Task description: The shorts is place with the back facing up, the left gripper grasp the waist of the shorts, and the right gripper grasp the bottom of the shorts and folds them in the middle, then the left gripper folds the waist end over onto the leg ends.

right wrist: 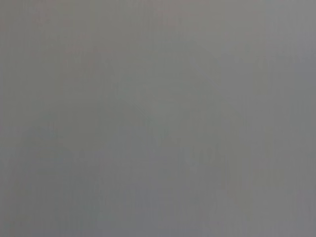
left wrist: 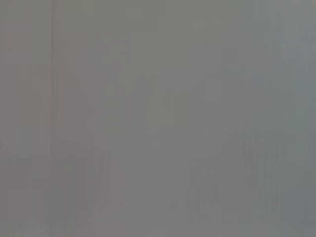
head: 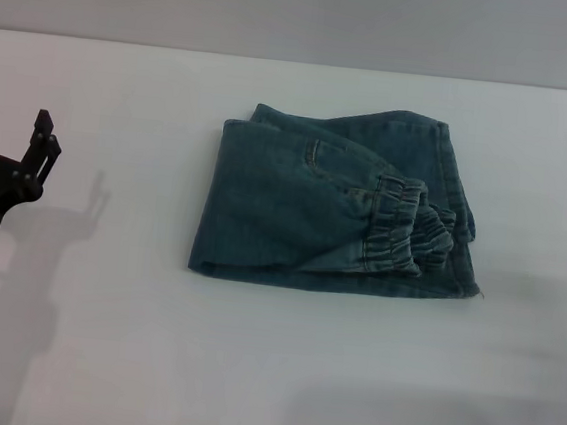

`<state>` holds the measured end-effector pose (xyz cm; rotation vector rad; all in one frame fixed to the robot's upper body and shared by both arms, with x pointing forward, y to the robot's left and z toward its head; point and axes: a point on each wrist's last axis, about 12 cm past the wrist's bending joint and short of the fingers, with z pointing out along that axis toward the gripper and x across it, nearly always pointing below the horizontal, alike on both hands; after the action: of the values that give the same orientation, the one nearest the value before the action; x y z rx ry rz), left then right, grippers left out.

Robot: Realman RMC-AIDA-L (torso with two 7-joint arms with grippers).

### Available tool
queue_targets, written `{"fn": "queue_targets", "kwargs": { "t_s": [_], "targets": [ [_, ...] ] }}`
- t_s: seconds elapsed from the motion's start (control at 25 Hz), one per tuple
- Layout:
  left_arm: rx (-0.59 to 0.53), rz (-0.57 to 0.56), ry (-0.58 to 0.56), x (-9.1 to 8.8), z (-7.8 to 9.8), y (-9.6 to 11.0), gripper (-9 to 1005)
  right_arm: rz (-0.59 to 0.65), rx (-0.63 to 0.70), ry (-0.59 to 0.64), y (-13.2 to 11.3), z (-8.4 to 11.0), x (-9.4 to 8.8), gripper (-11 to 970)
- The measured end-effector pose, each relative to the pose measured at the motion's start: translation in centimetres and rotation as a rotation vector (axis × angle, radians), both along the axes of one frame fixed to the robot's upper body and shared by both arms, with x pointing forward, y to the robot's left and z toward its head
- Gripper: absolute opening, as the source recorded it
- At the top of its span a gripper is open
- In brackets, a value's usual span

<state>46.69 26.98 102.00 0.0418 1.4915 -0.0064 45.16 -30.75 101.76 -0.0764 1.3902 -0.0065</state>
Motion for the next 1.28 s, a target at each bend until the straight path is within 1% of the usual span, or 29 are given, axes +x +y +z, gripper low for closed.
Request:
{"fn": "queue_targets", "kwargs": {
  "t_s": [0.36,1.28],
  "targets": [
    [0.001,-0.005,-0.002,0.08,0.04,-0.12,800,0.006,-0.009,0.002,-0.01,-0.01,0.30,726],
    [-0.003,-0.010,-0.003,0.27,0.05,-0.14,801,0.005,-0.017,0.010,-0.17,-0.12,0.35,727]
  ]
}}
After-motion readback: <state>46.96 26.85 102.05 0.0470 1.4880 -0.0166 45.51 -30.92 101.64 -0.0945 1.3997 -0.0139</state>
